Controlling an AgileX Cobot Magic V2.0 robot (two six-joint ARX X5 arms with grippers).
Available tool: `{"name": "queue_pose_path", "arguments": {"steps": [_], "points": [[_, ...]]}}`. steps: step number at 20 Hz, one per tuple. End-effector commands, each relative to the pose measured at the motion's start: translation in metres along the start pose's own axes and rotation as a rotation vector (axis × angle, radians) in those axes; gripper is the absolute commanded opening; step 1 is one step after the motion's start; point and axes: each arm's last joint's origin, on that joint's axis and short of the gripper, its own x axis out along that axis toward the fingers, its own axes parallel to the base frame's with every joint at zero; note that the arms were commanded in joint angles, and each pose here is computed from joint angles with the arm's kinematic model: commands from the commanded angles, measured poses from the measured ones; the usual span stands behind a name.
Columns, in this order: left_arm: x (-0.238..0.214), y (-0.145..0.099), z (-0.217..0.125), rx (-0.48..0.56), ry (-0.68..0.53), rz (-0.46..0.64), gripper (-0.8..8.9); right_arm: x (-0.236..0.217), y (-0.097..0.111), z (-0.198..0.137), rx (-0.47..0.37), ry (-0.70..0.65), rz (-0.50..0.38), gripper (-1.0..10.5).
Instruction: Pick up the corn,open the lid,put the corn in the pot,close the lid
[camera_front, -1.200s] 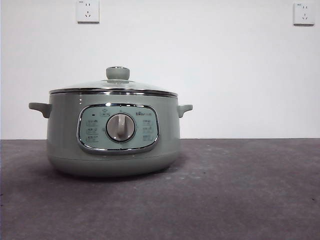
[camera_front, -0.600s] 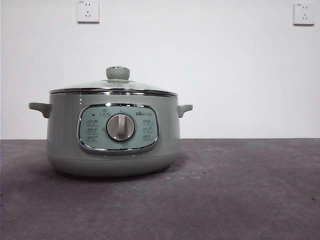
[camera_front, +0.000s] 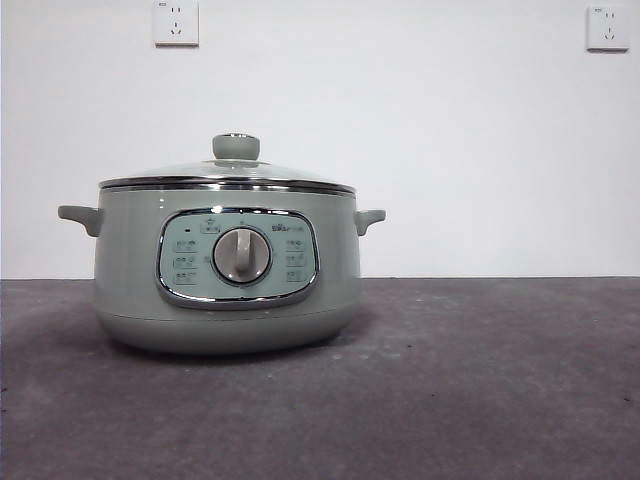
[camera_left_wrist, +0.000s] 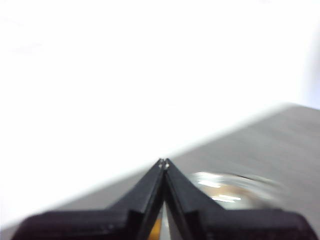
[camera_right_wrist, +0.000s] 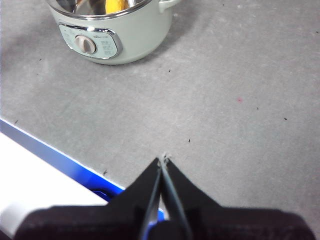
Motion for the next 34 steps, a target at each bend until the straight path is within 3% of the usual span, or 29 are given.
{"name": "queue_pose_path", "arguments": {"steps": [1,6,12,17,34], "points": [[0.002,0.001,-0.049,0.009,0.028,0.113,-0.04,0.002,0.0,-0.003,-0.009,0.032,-0.01,0.0],[-0.008,-0.011,-0.155,-0.079,0.14,0.184,-0.04,0.002,0.0,-0.003,-0.009,0.032,-0.011,0.0],[-0.016,-0.022,-0.222,-0.152,0.188,0.221,-0.04,0.002,0.0,-0.003,-0.009,0.032,-0.011,0.0],[-0.02,-0.027,-0.245,-0.226,0.217,0.226,-0.04,0.002,-0.001,-0.003,-0.009,0.031,-0.018,0.0],[-0.019,-0.027,-0.245,-0.237,0.219,0.219,-0.04,0.002,-0.001,-0.003,-0.009,0.031,-0.021,0.0]]}}
